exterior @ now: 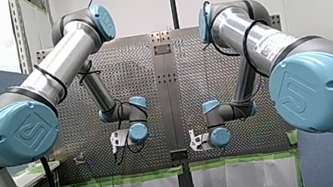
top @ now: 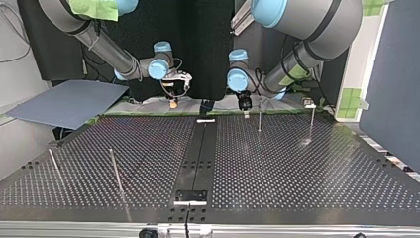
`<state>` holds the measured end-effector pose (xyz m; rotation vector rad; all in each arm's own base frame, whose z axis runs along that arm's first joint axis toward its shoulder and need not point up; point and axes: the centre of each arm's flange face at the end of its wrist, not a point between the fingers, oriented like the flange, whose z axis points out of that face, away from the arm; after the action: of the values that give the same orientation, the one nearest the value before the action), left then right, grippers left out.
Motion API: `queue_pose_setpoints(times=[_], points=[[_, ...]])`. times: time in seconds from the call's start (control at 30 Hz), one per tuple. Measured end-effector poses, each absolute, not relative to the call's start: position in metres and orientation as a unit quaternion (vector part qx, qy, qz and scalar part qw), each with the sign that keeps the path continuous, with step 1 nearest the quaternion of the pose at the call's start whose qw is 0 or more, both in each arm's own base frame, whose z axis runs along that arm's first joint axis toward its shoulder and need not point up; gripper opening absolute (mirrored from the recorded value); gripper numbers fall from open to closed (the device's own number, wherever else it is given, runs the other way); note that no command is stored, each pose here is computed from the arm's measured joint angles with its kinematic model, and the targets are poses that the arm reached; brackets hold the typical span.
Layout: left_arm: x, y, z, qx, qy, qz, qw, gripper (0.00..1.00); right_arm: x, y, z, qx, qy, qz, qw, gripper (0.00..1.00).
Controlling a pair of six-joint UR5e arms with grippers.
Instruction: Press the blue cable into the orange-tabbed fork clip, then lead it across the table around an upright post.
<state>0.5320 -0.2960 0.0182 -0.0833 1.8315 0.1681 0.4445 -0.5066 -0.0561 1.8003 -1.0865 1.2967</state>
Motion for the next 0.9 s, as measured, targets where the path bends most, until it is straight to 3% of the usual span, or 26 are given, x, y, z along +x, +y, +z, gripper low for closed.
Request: queue_pose_setpoints(times=[0.2,0.23,0.27,0.3,0.33,0.37,0.4,0.43,0.9], points=[[0.5296,-0.2989,0.0182,-0.029,0.793,0.077,0.604,1.00,0.4447,-0.5064,-0.0560,0.688,-0.415,0.496,0.329,0.00],[0.5296,-0.2990,0.0182,-0.029,0.793,0.077,0.604,0.65,0.4447,-0.5064,-0.0559,0.688,-0.415,0.496,0.329,0.00],[0.5293,-0.2993,0.0183,-0.029,0.792,0.078,0.604,0.52,0.4447,-0.5065,-0.0559,0.688,-0.415,0.496,0.329,0.00],[0.5289,-0.2997,0.0184,-0.028,0.792,0.079,0.604,0.52,0.4446,-0.5064,-0.0561,0.688,-0.415,0.496,0.329,0.00],[0.5285,-0.3003,0.0184,-0.027,0.792,0.080,0.604,0.30,0.4447,-0.5063,-0.0562,0.688,-0.415,0.496,0.329,0.00],[0.5279,-0.3008,0.0184,-0.026,0.792,0.082,0.604,0.16,0.4446,-0.5064,-0.0563,0.688,-0.415,0.495,0.329,0.00],[0.5276,-0.3011,0.0185,-0.025,0.792,0.084,0.604,0.16,0.4445,-0.5063,-0.0564,0.688,-0.415,0.495,0.329,0.00],[0.5273,-0.3013,0.0186,-0.025,0.792,0.085,0.604,0.00,0.4445,-0.5063,-0.0564,0.688,-0.415,0.495,0.329,0.00],[0.5267,-0.3035,0.0185,-0.020,0.792,0.083,0.604,0.00,0.4445,-0.5063,-0.0566,0.688,-0.416,0.495,0.329,0.00]])
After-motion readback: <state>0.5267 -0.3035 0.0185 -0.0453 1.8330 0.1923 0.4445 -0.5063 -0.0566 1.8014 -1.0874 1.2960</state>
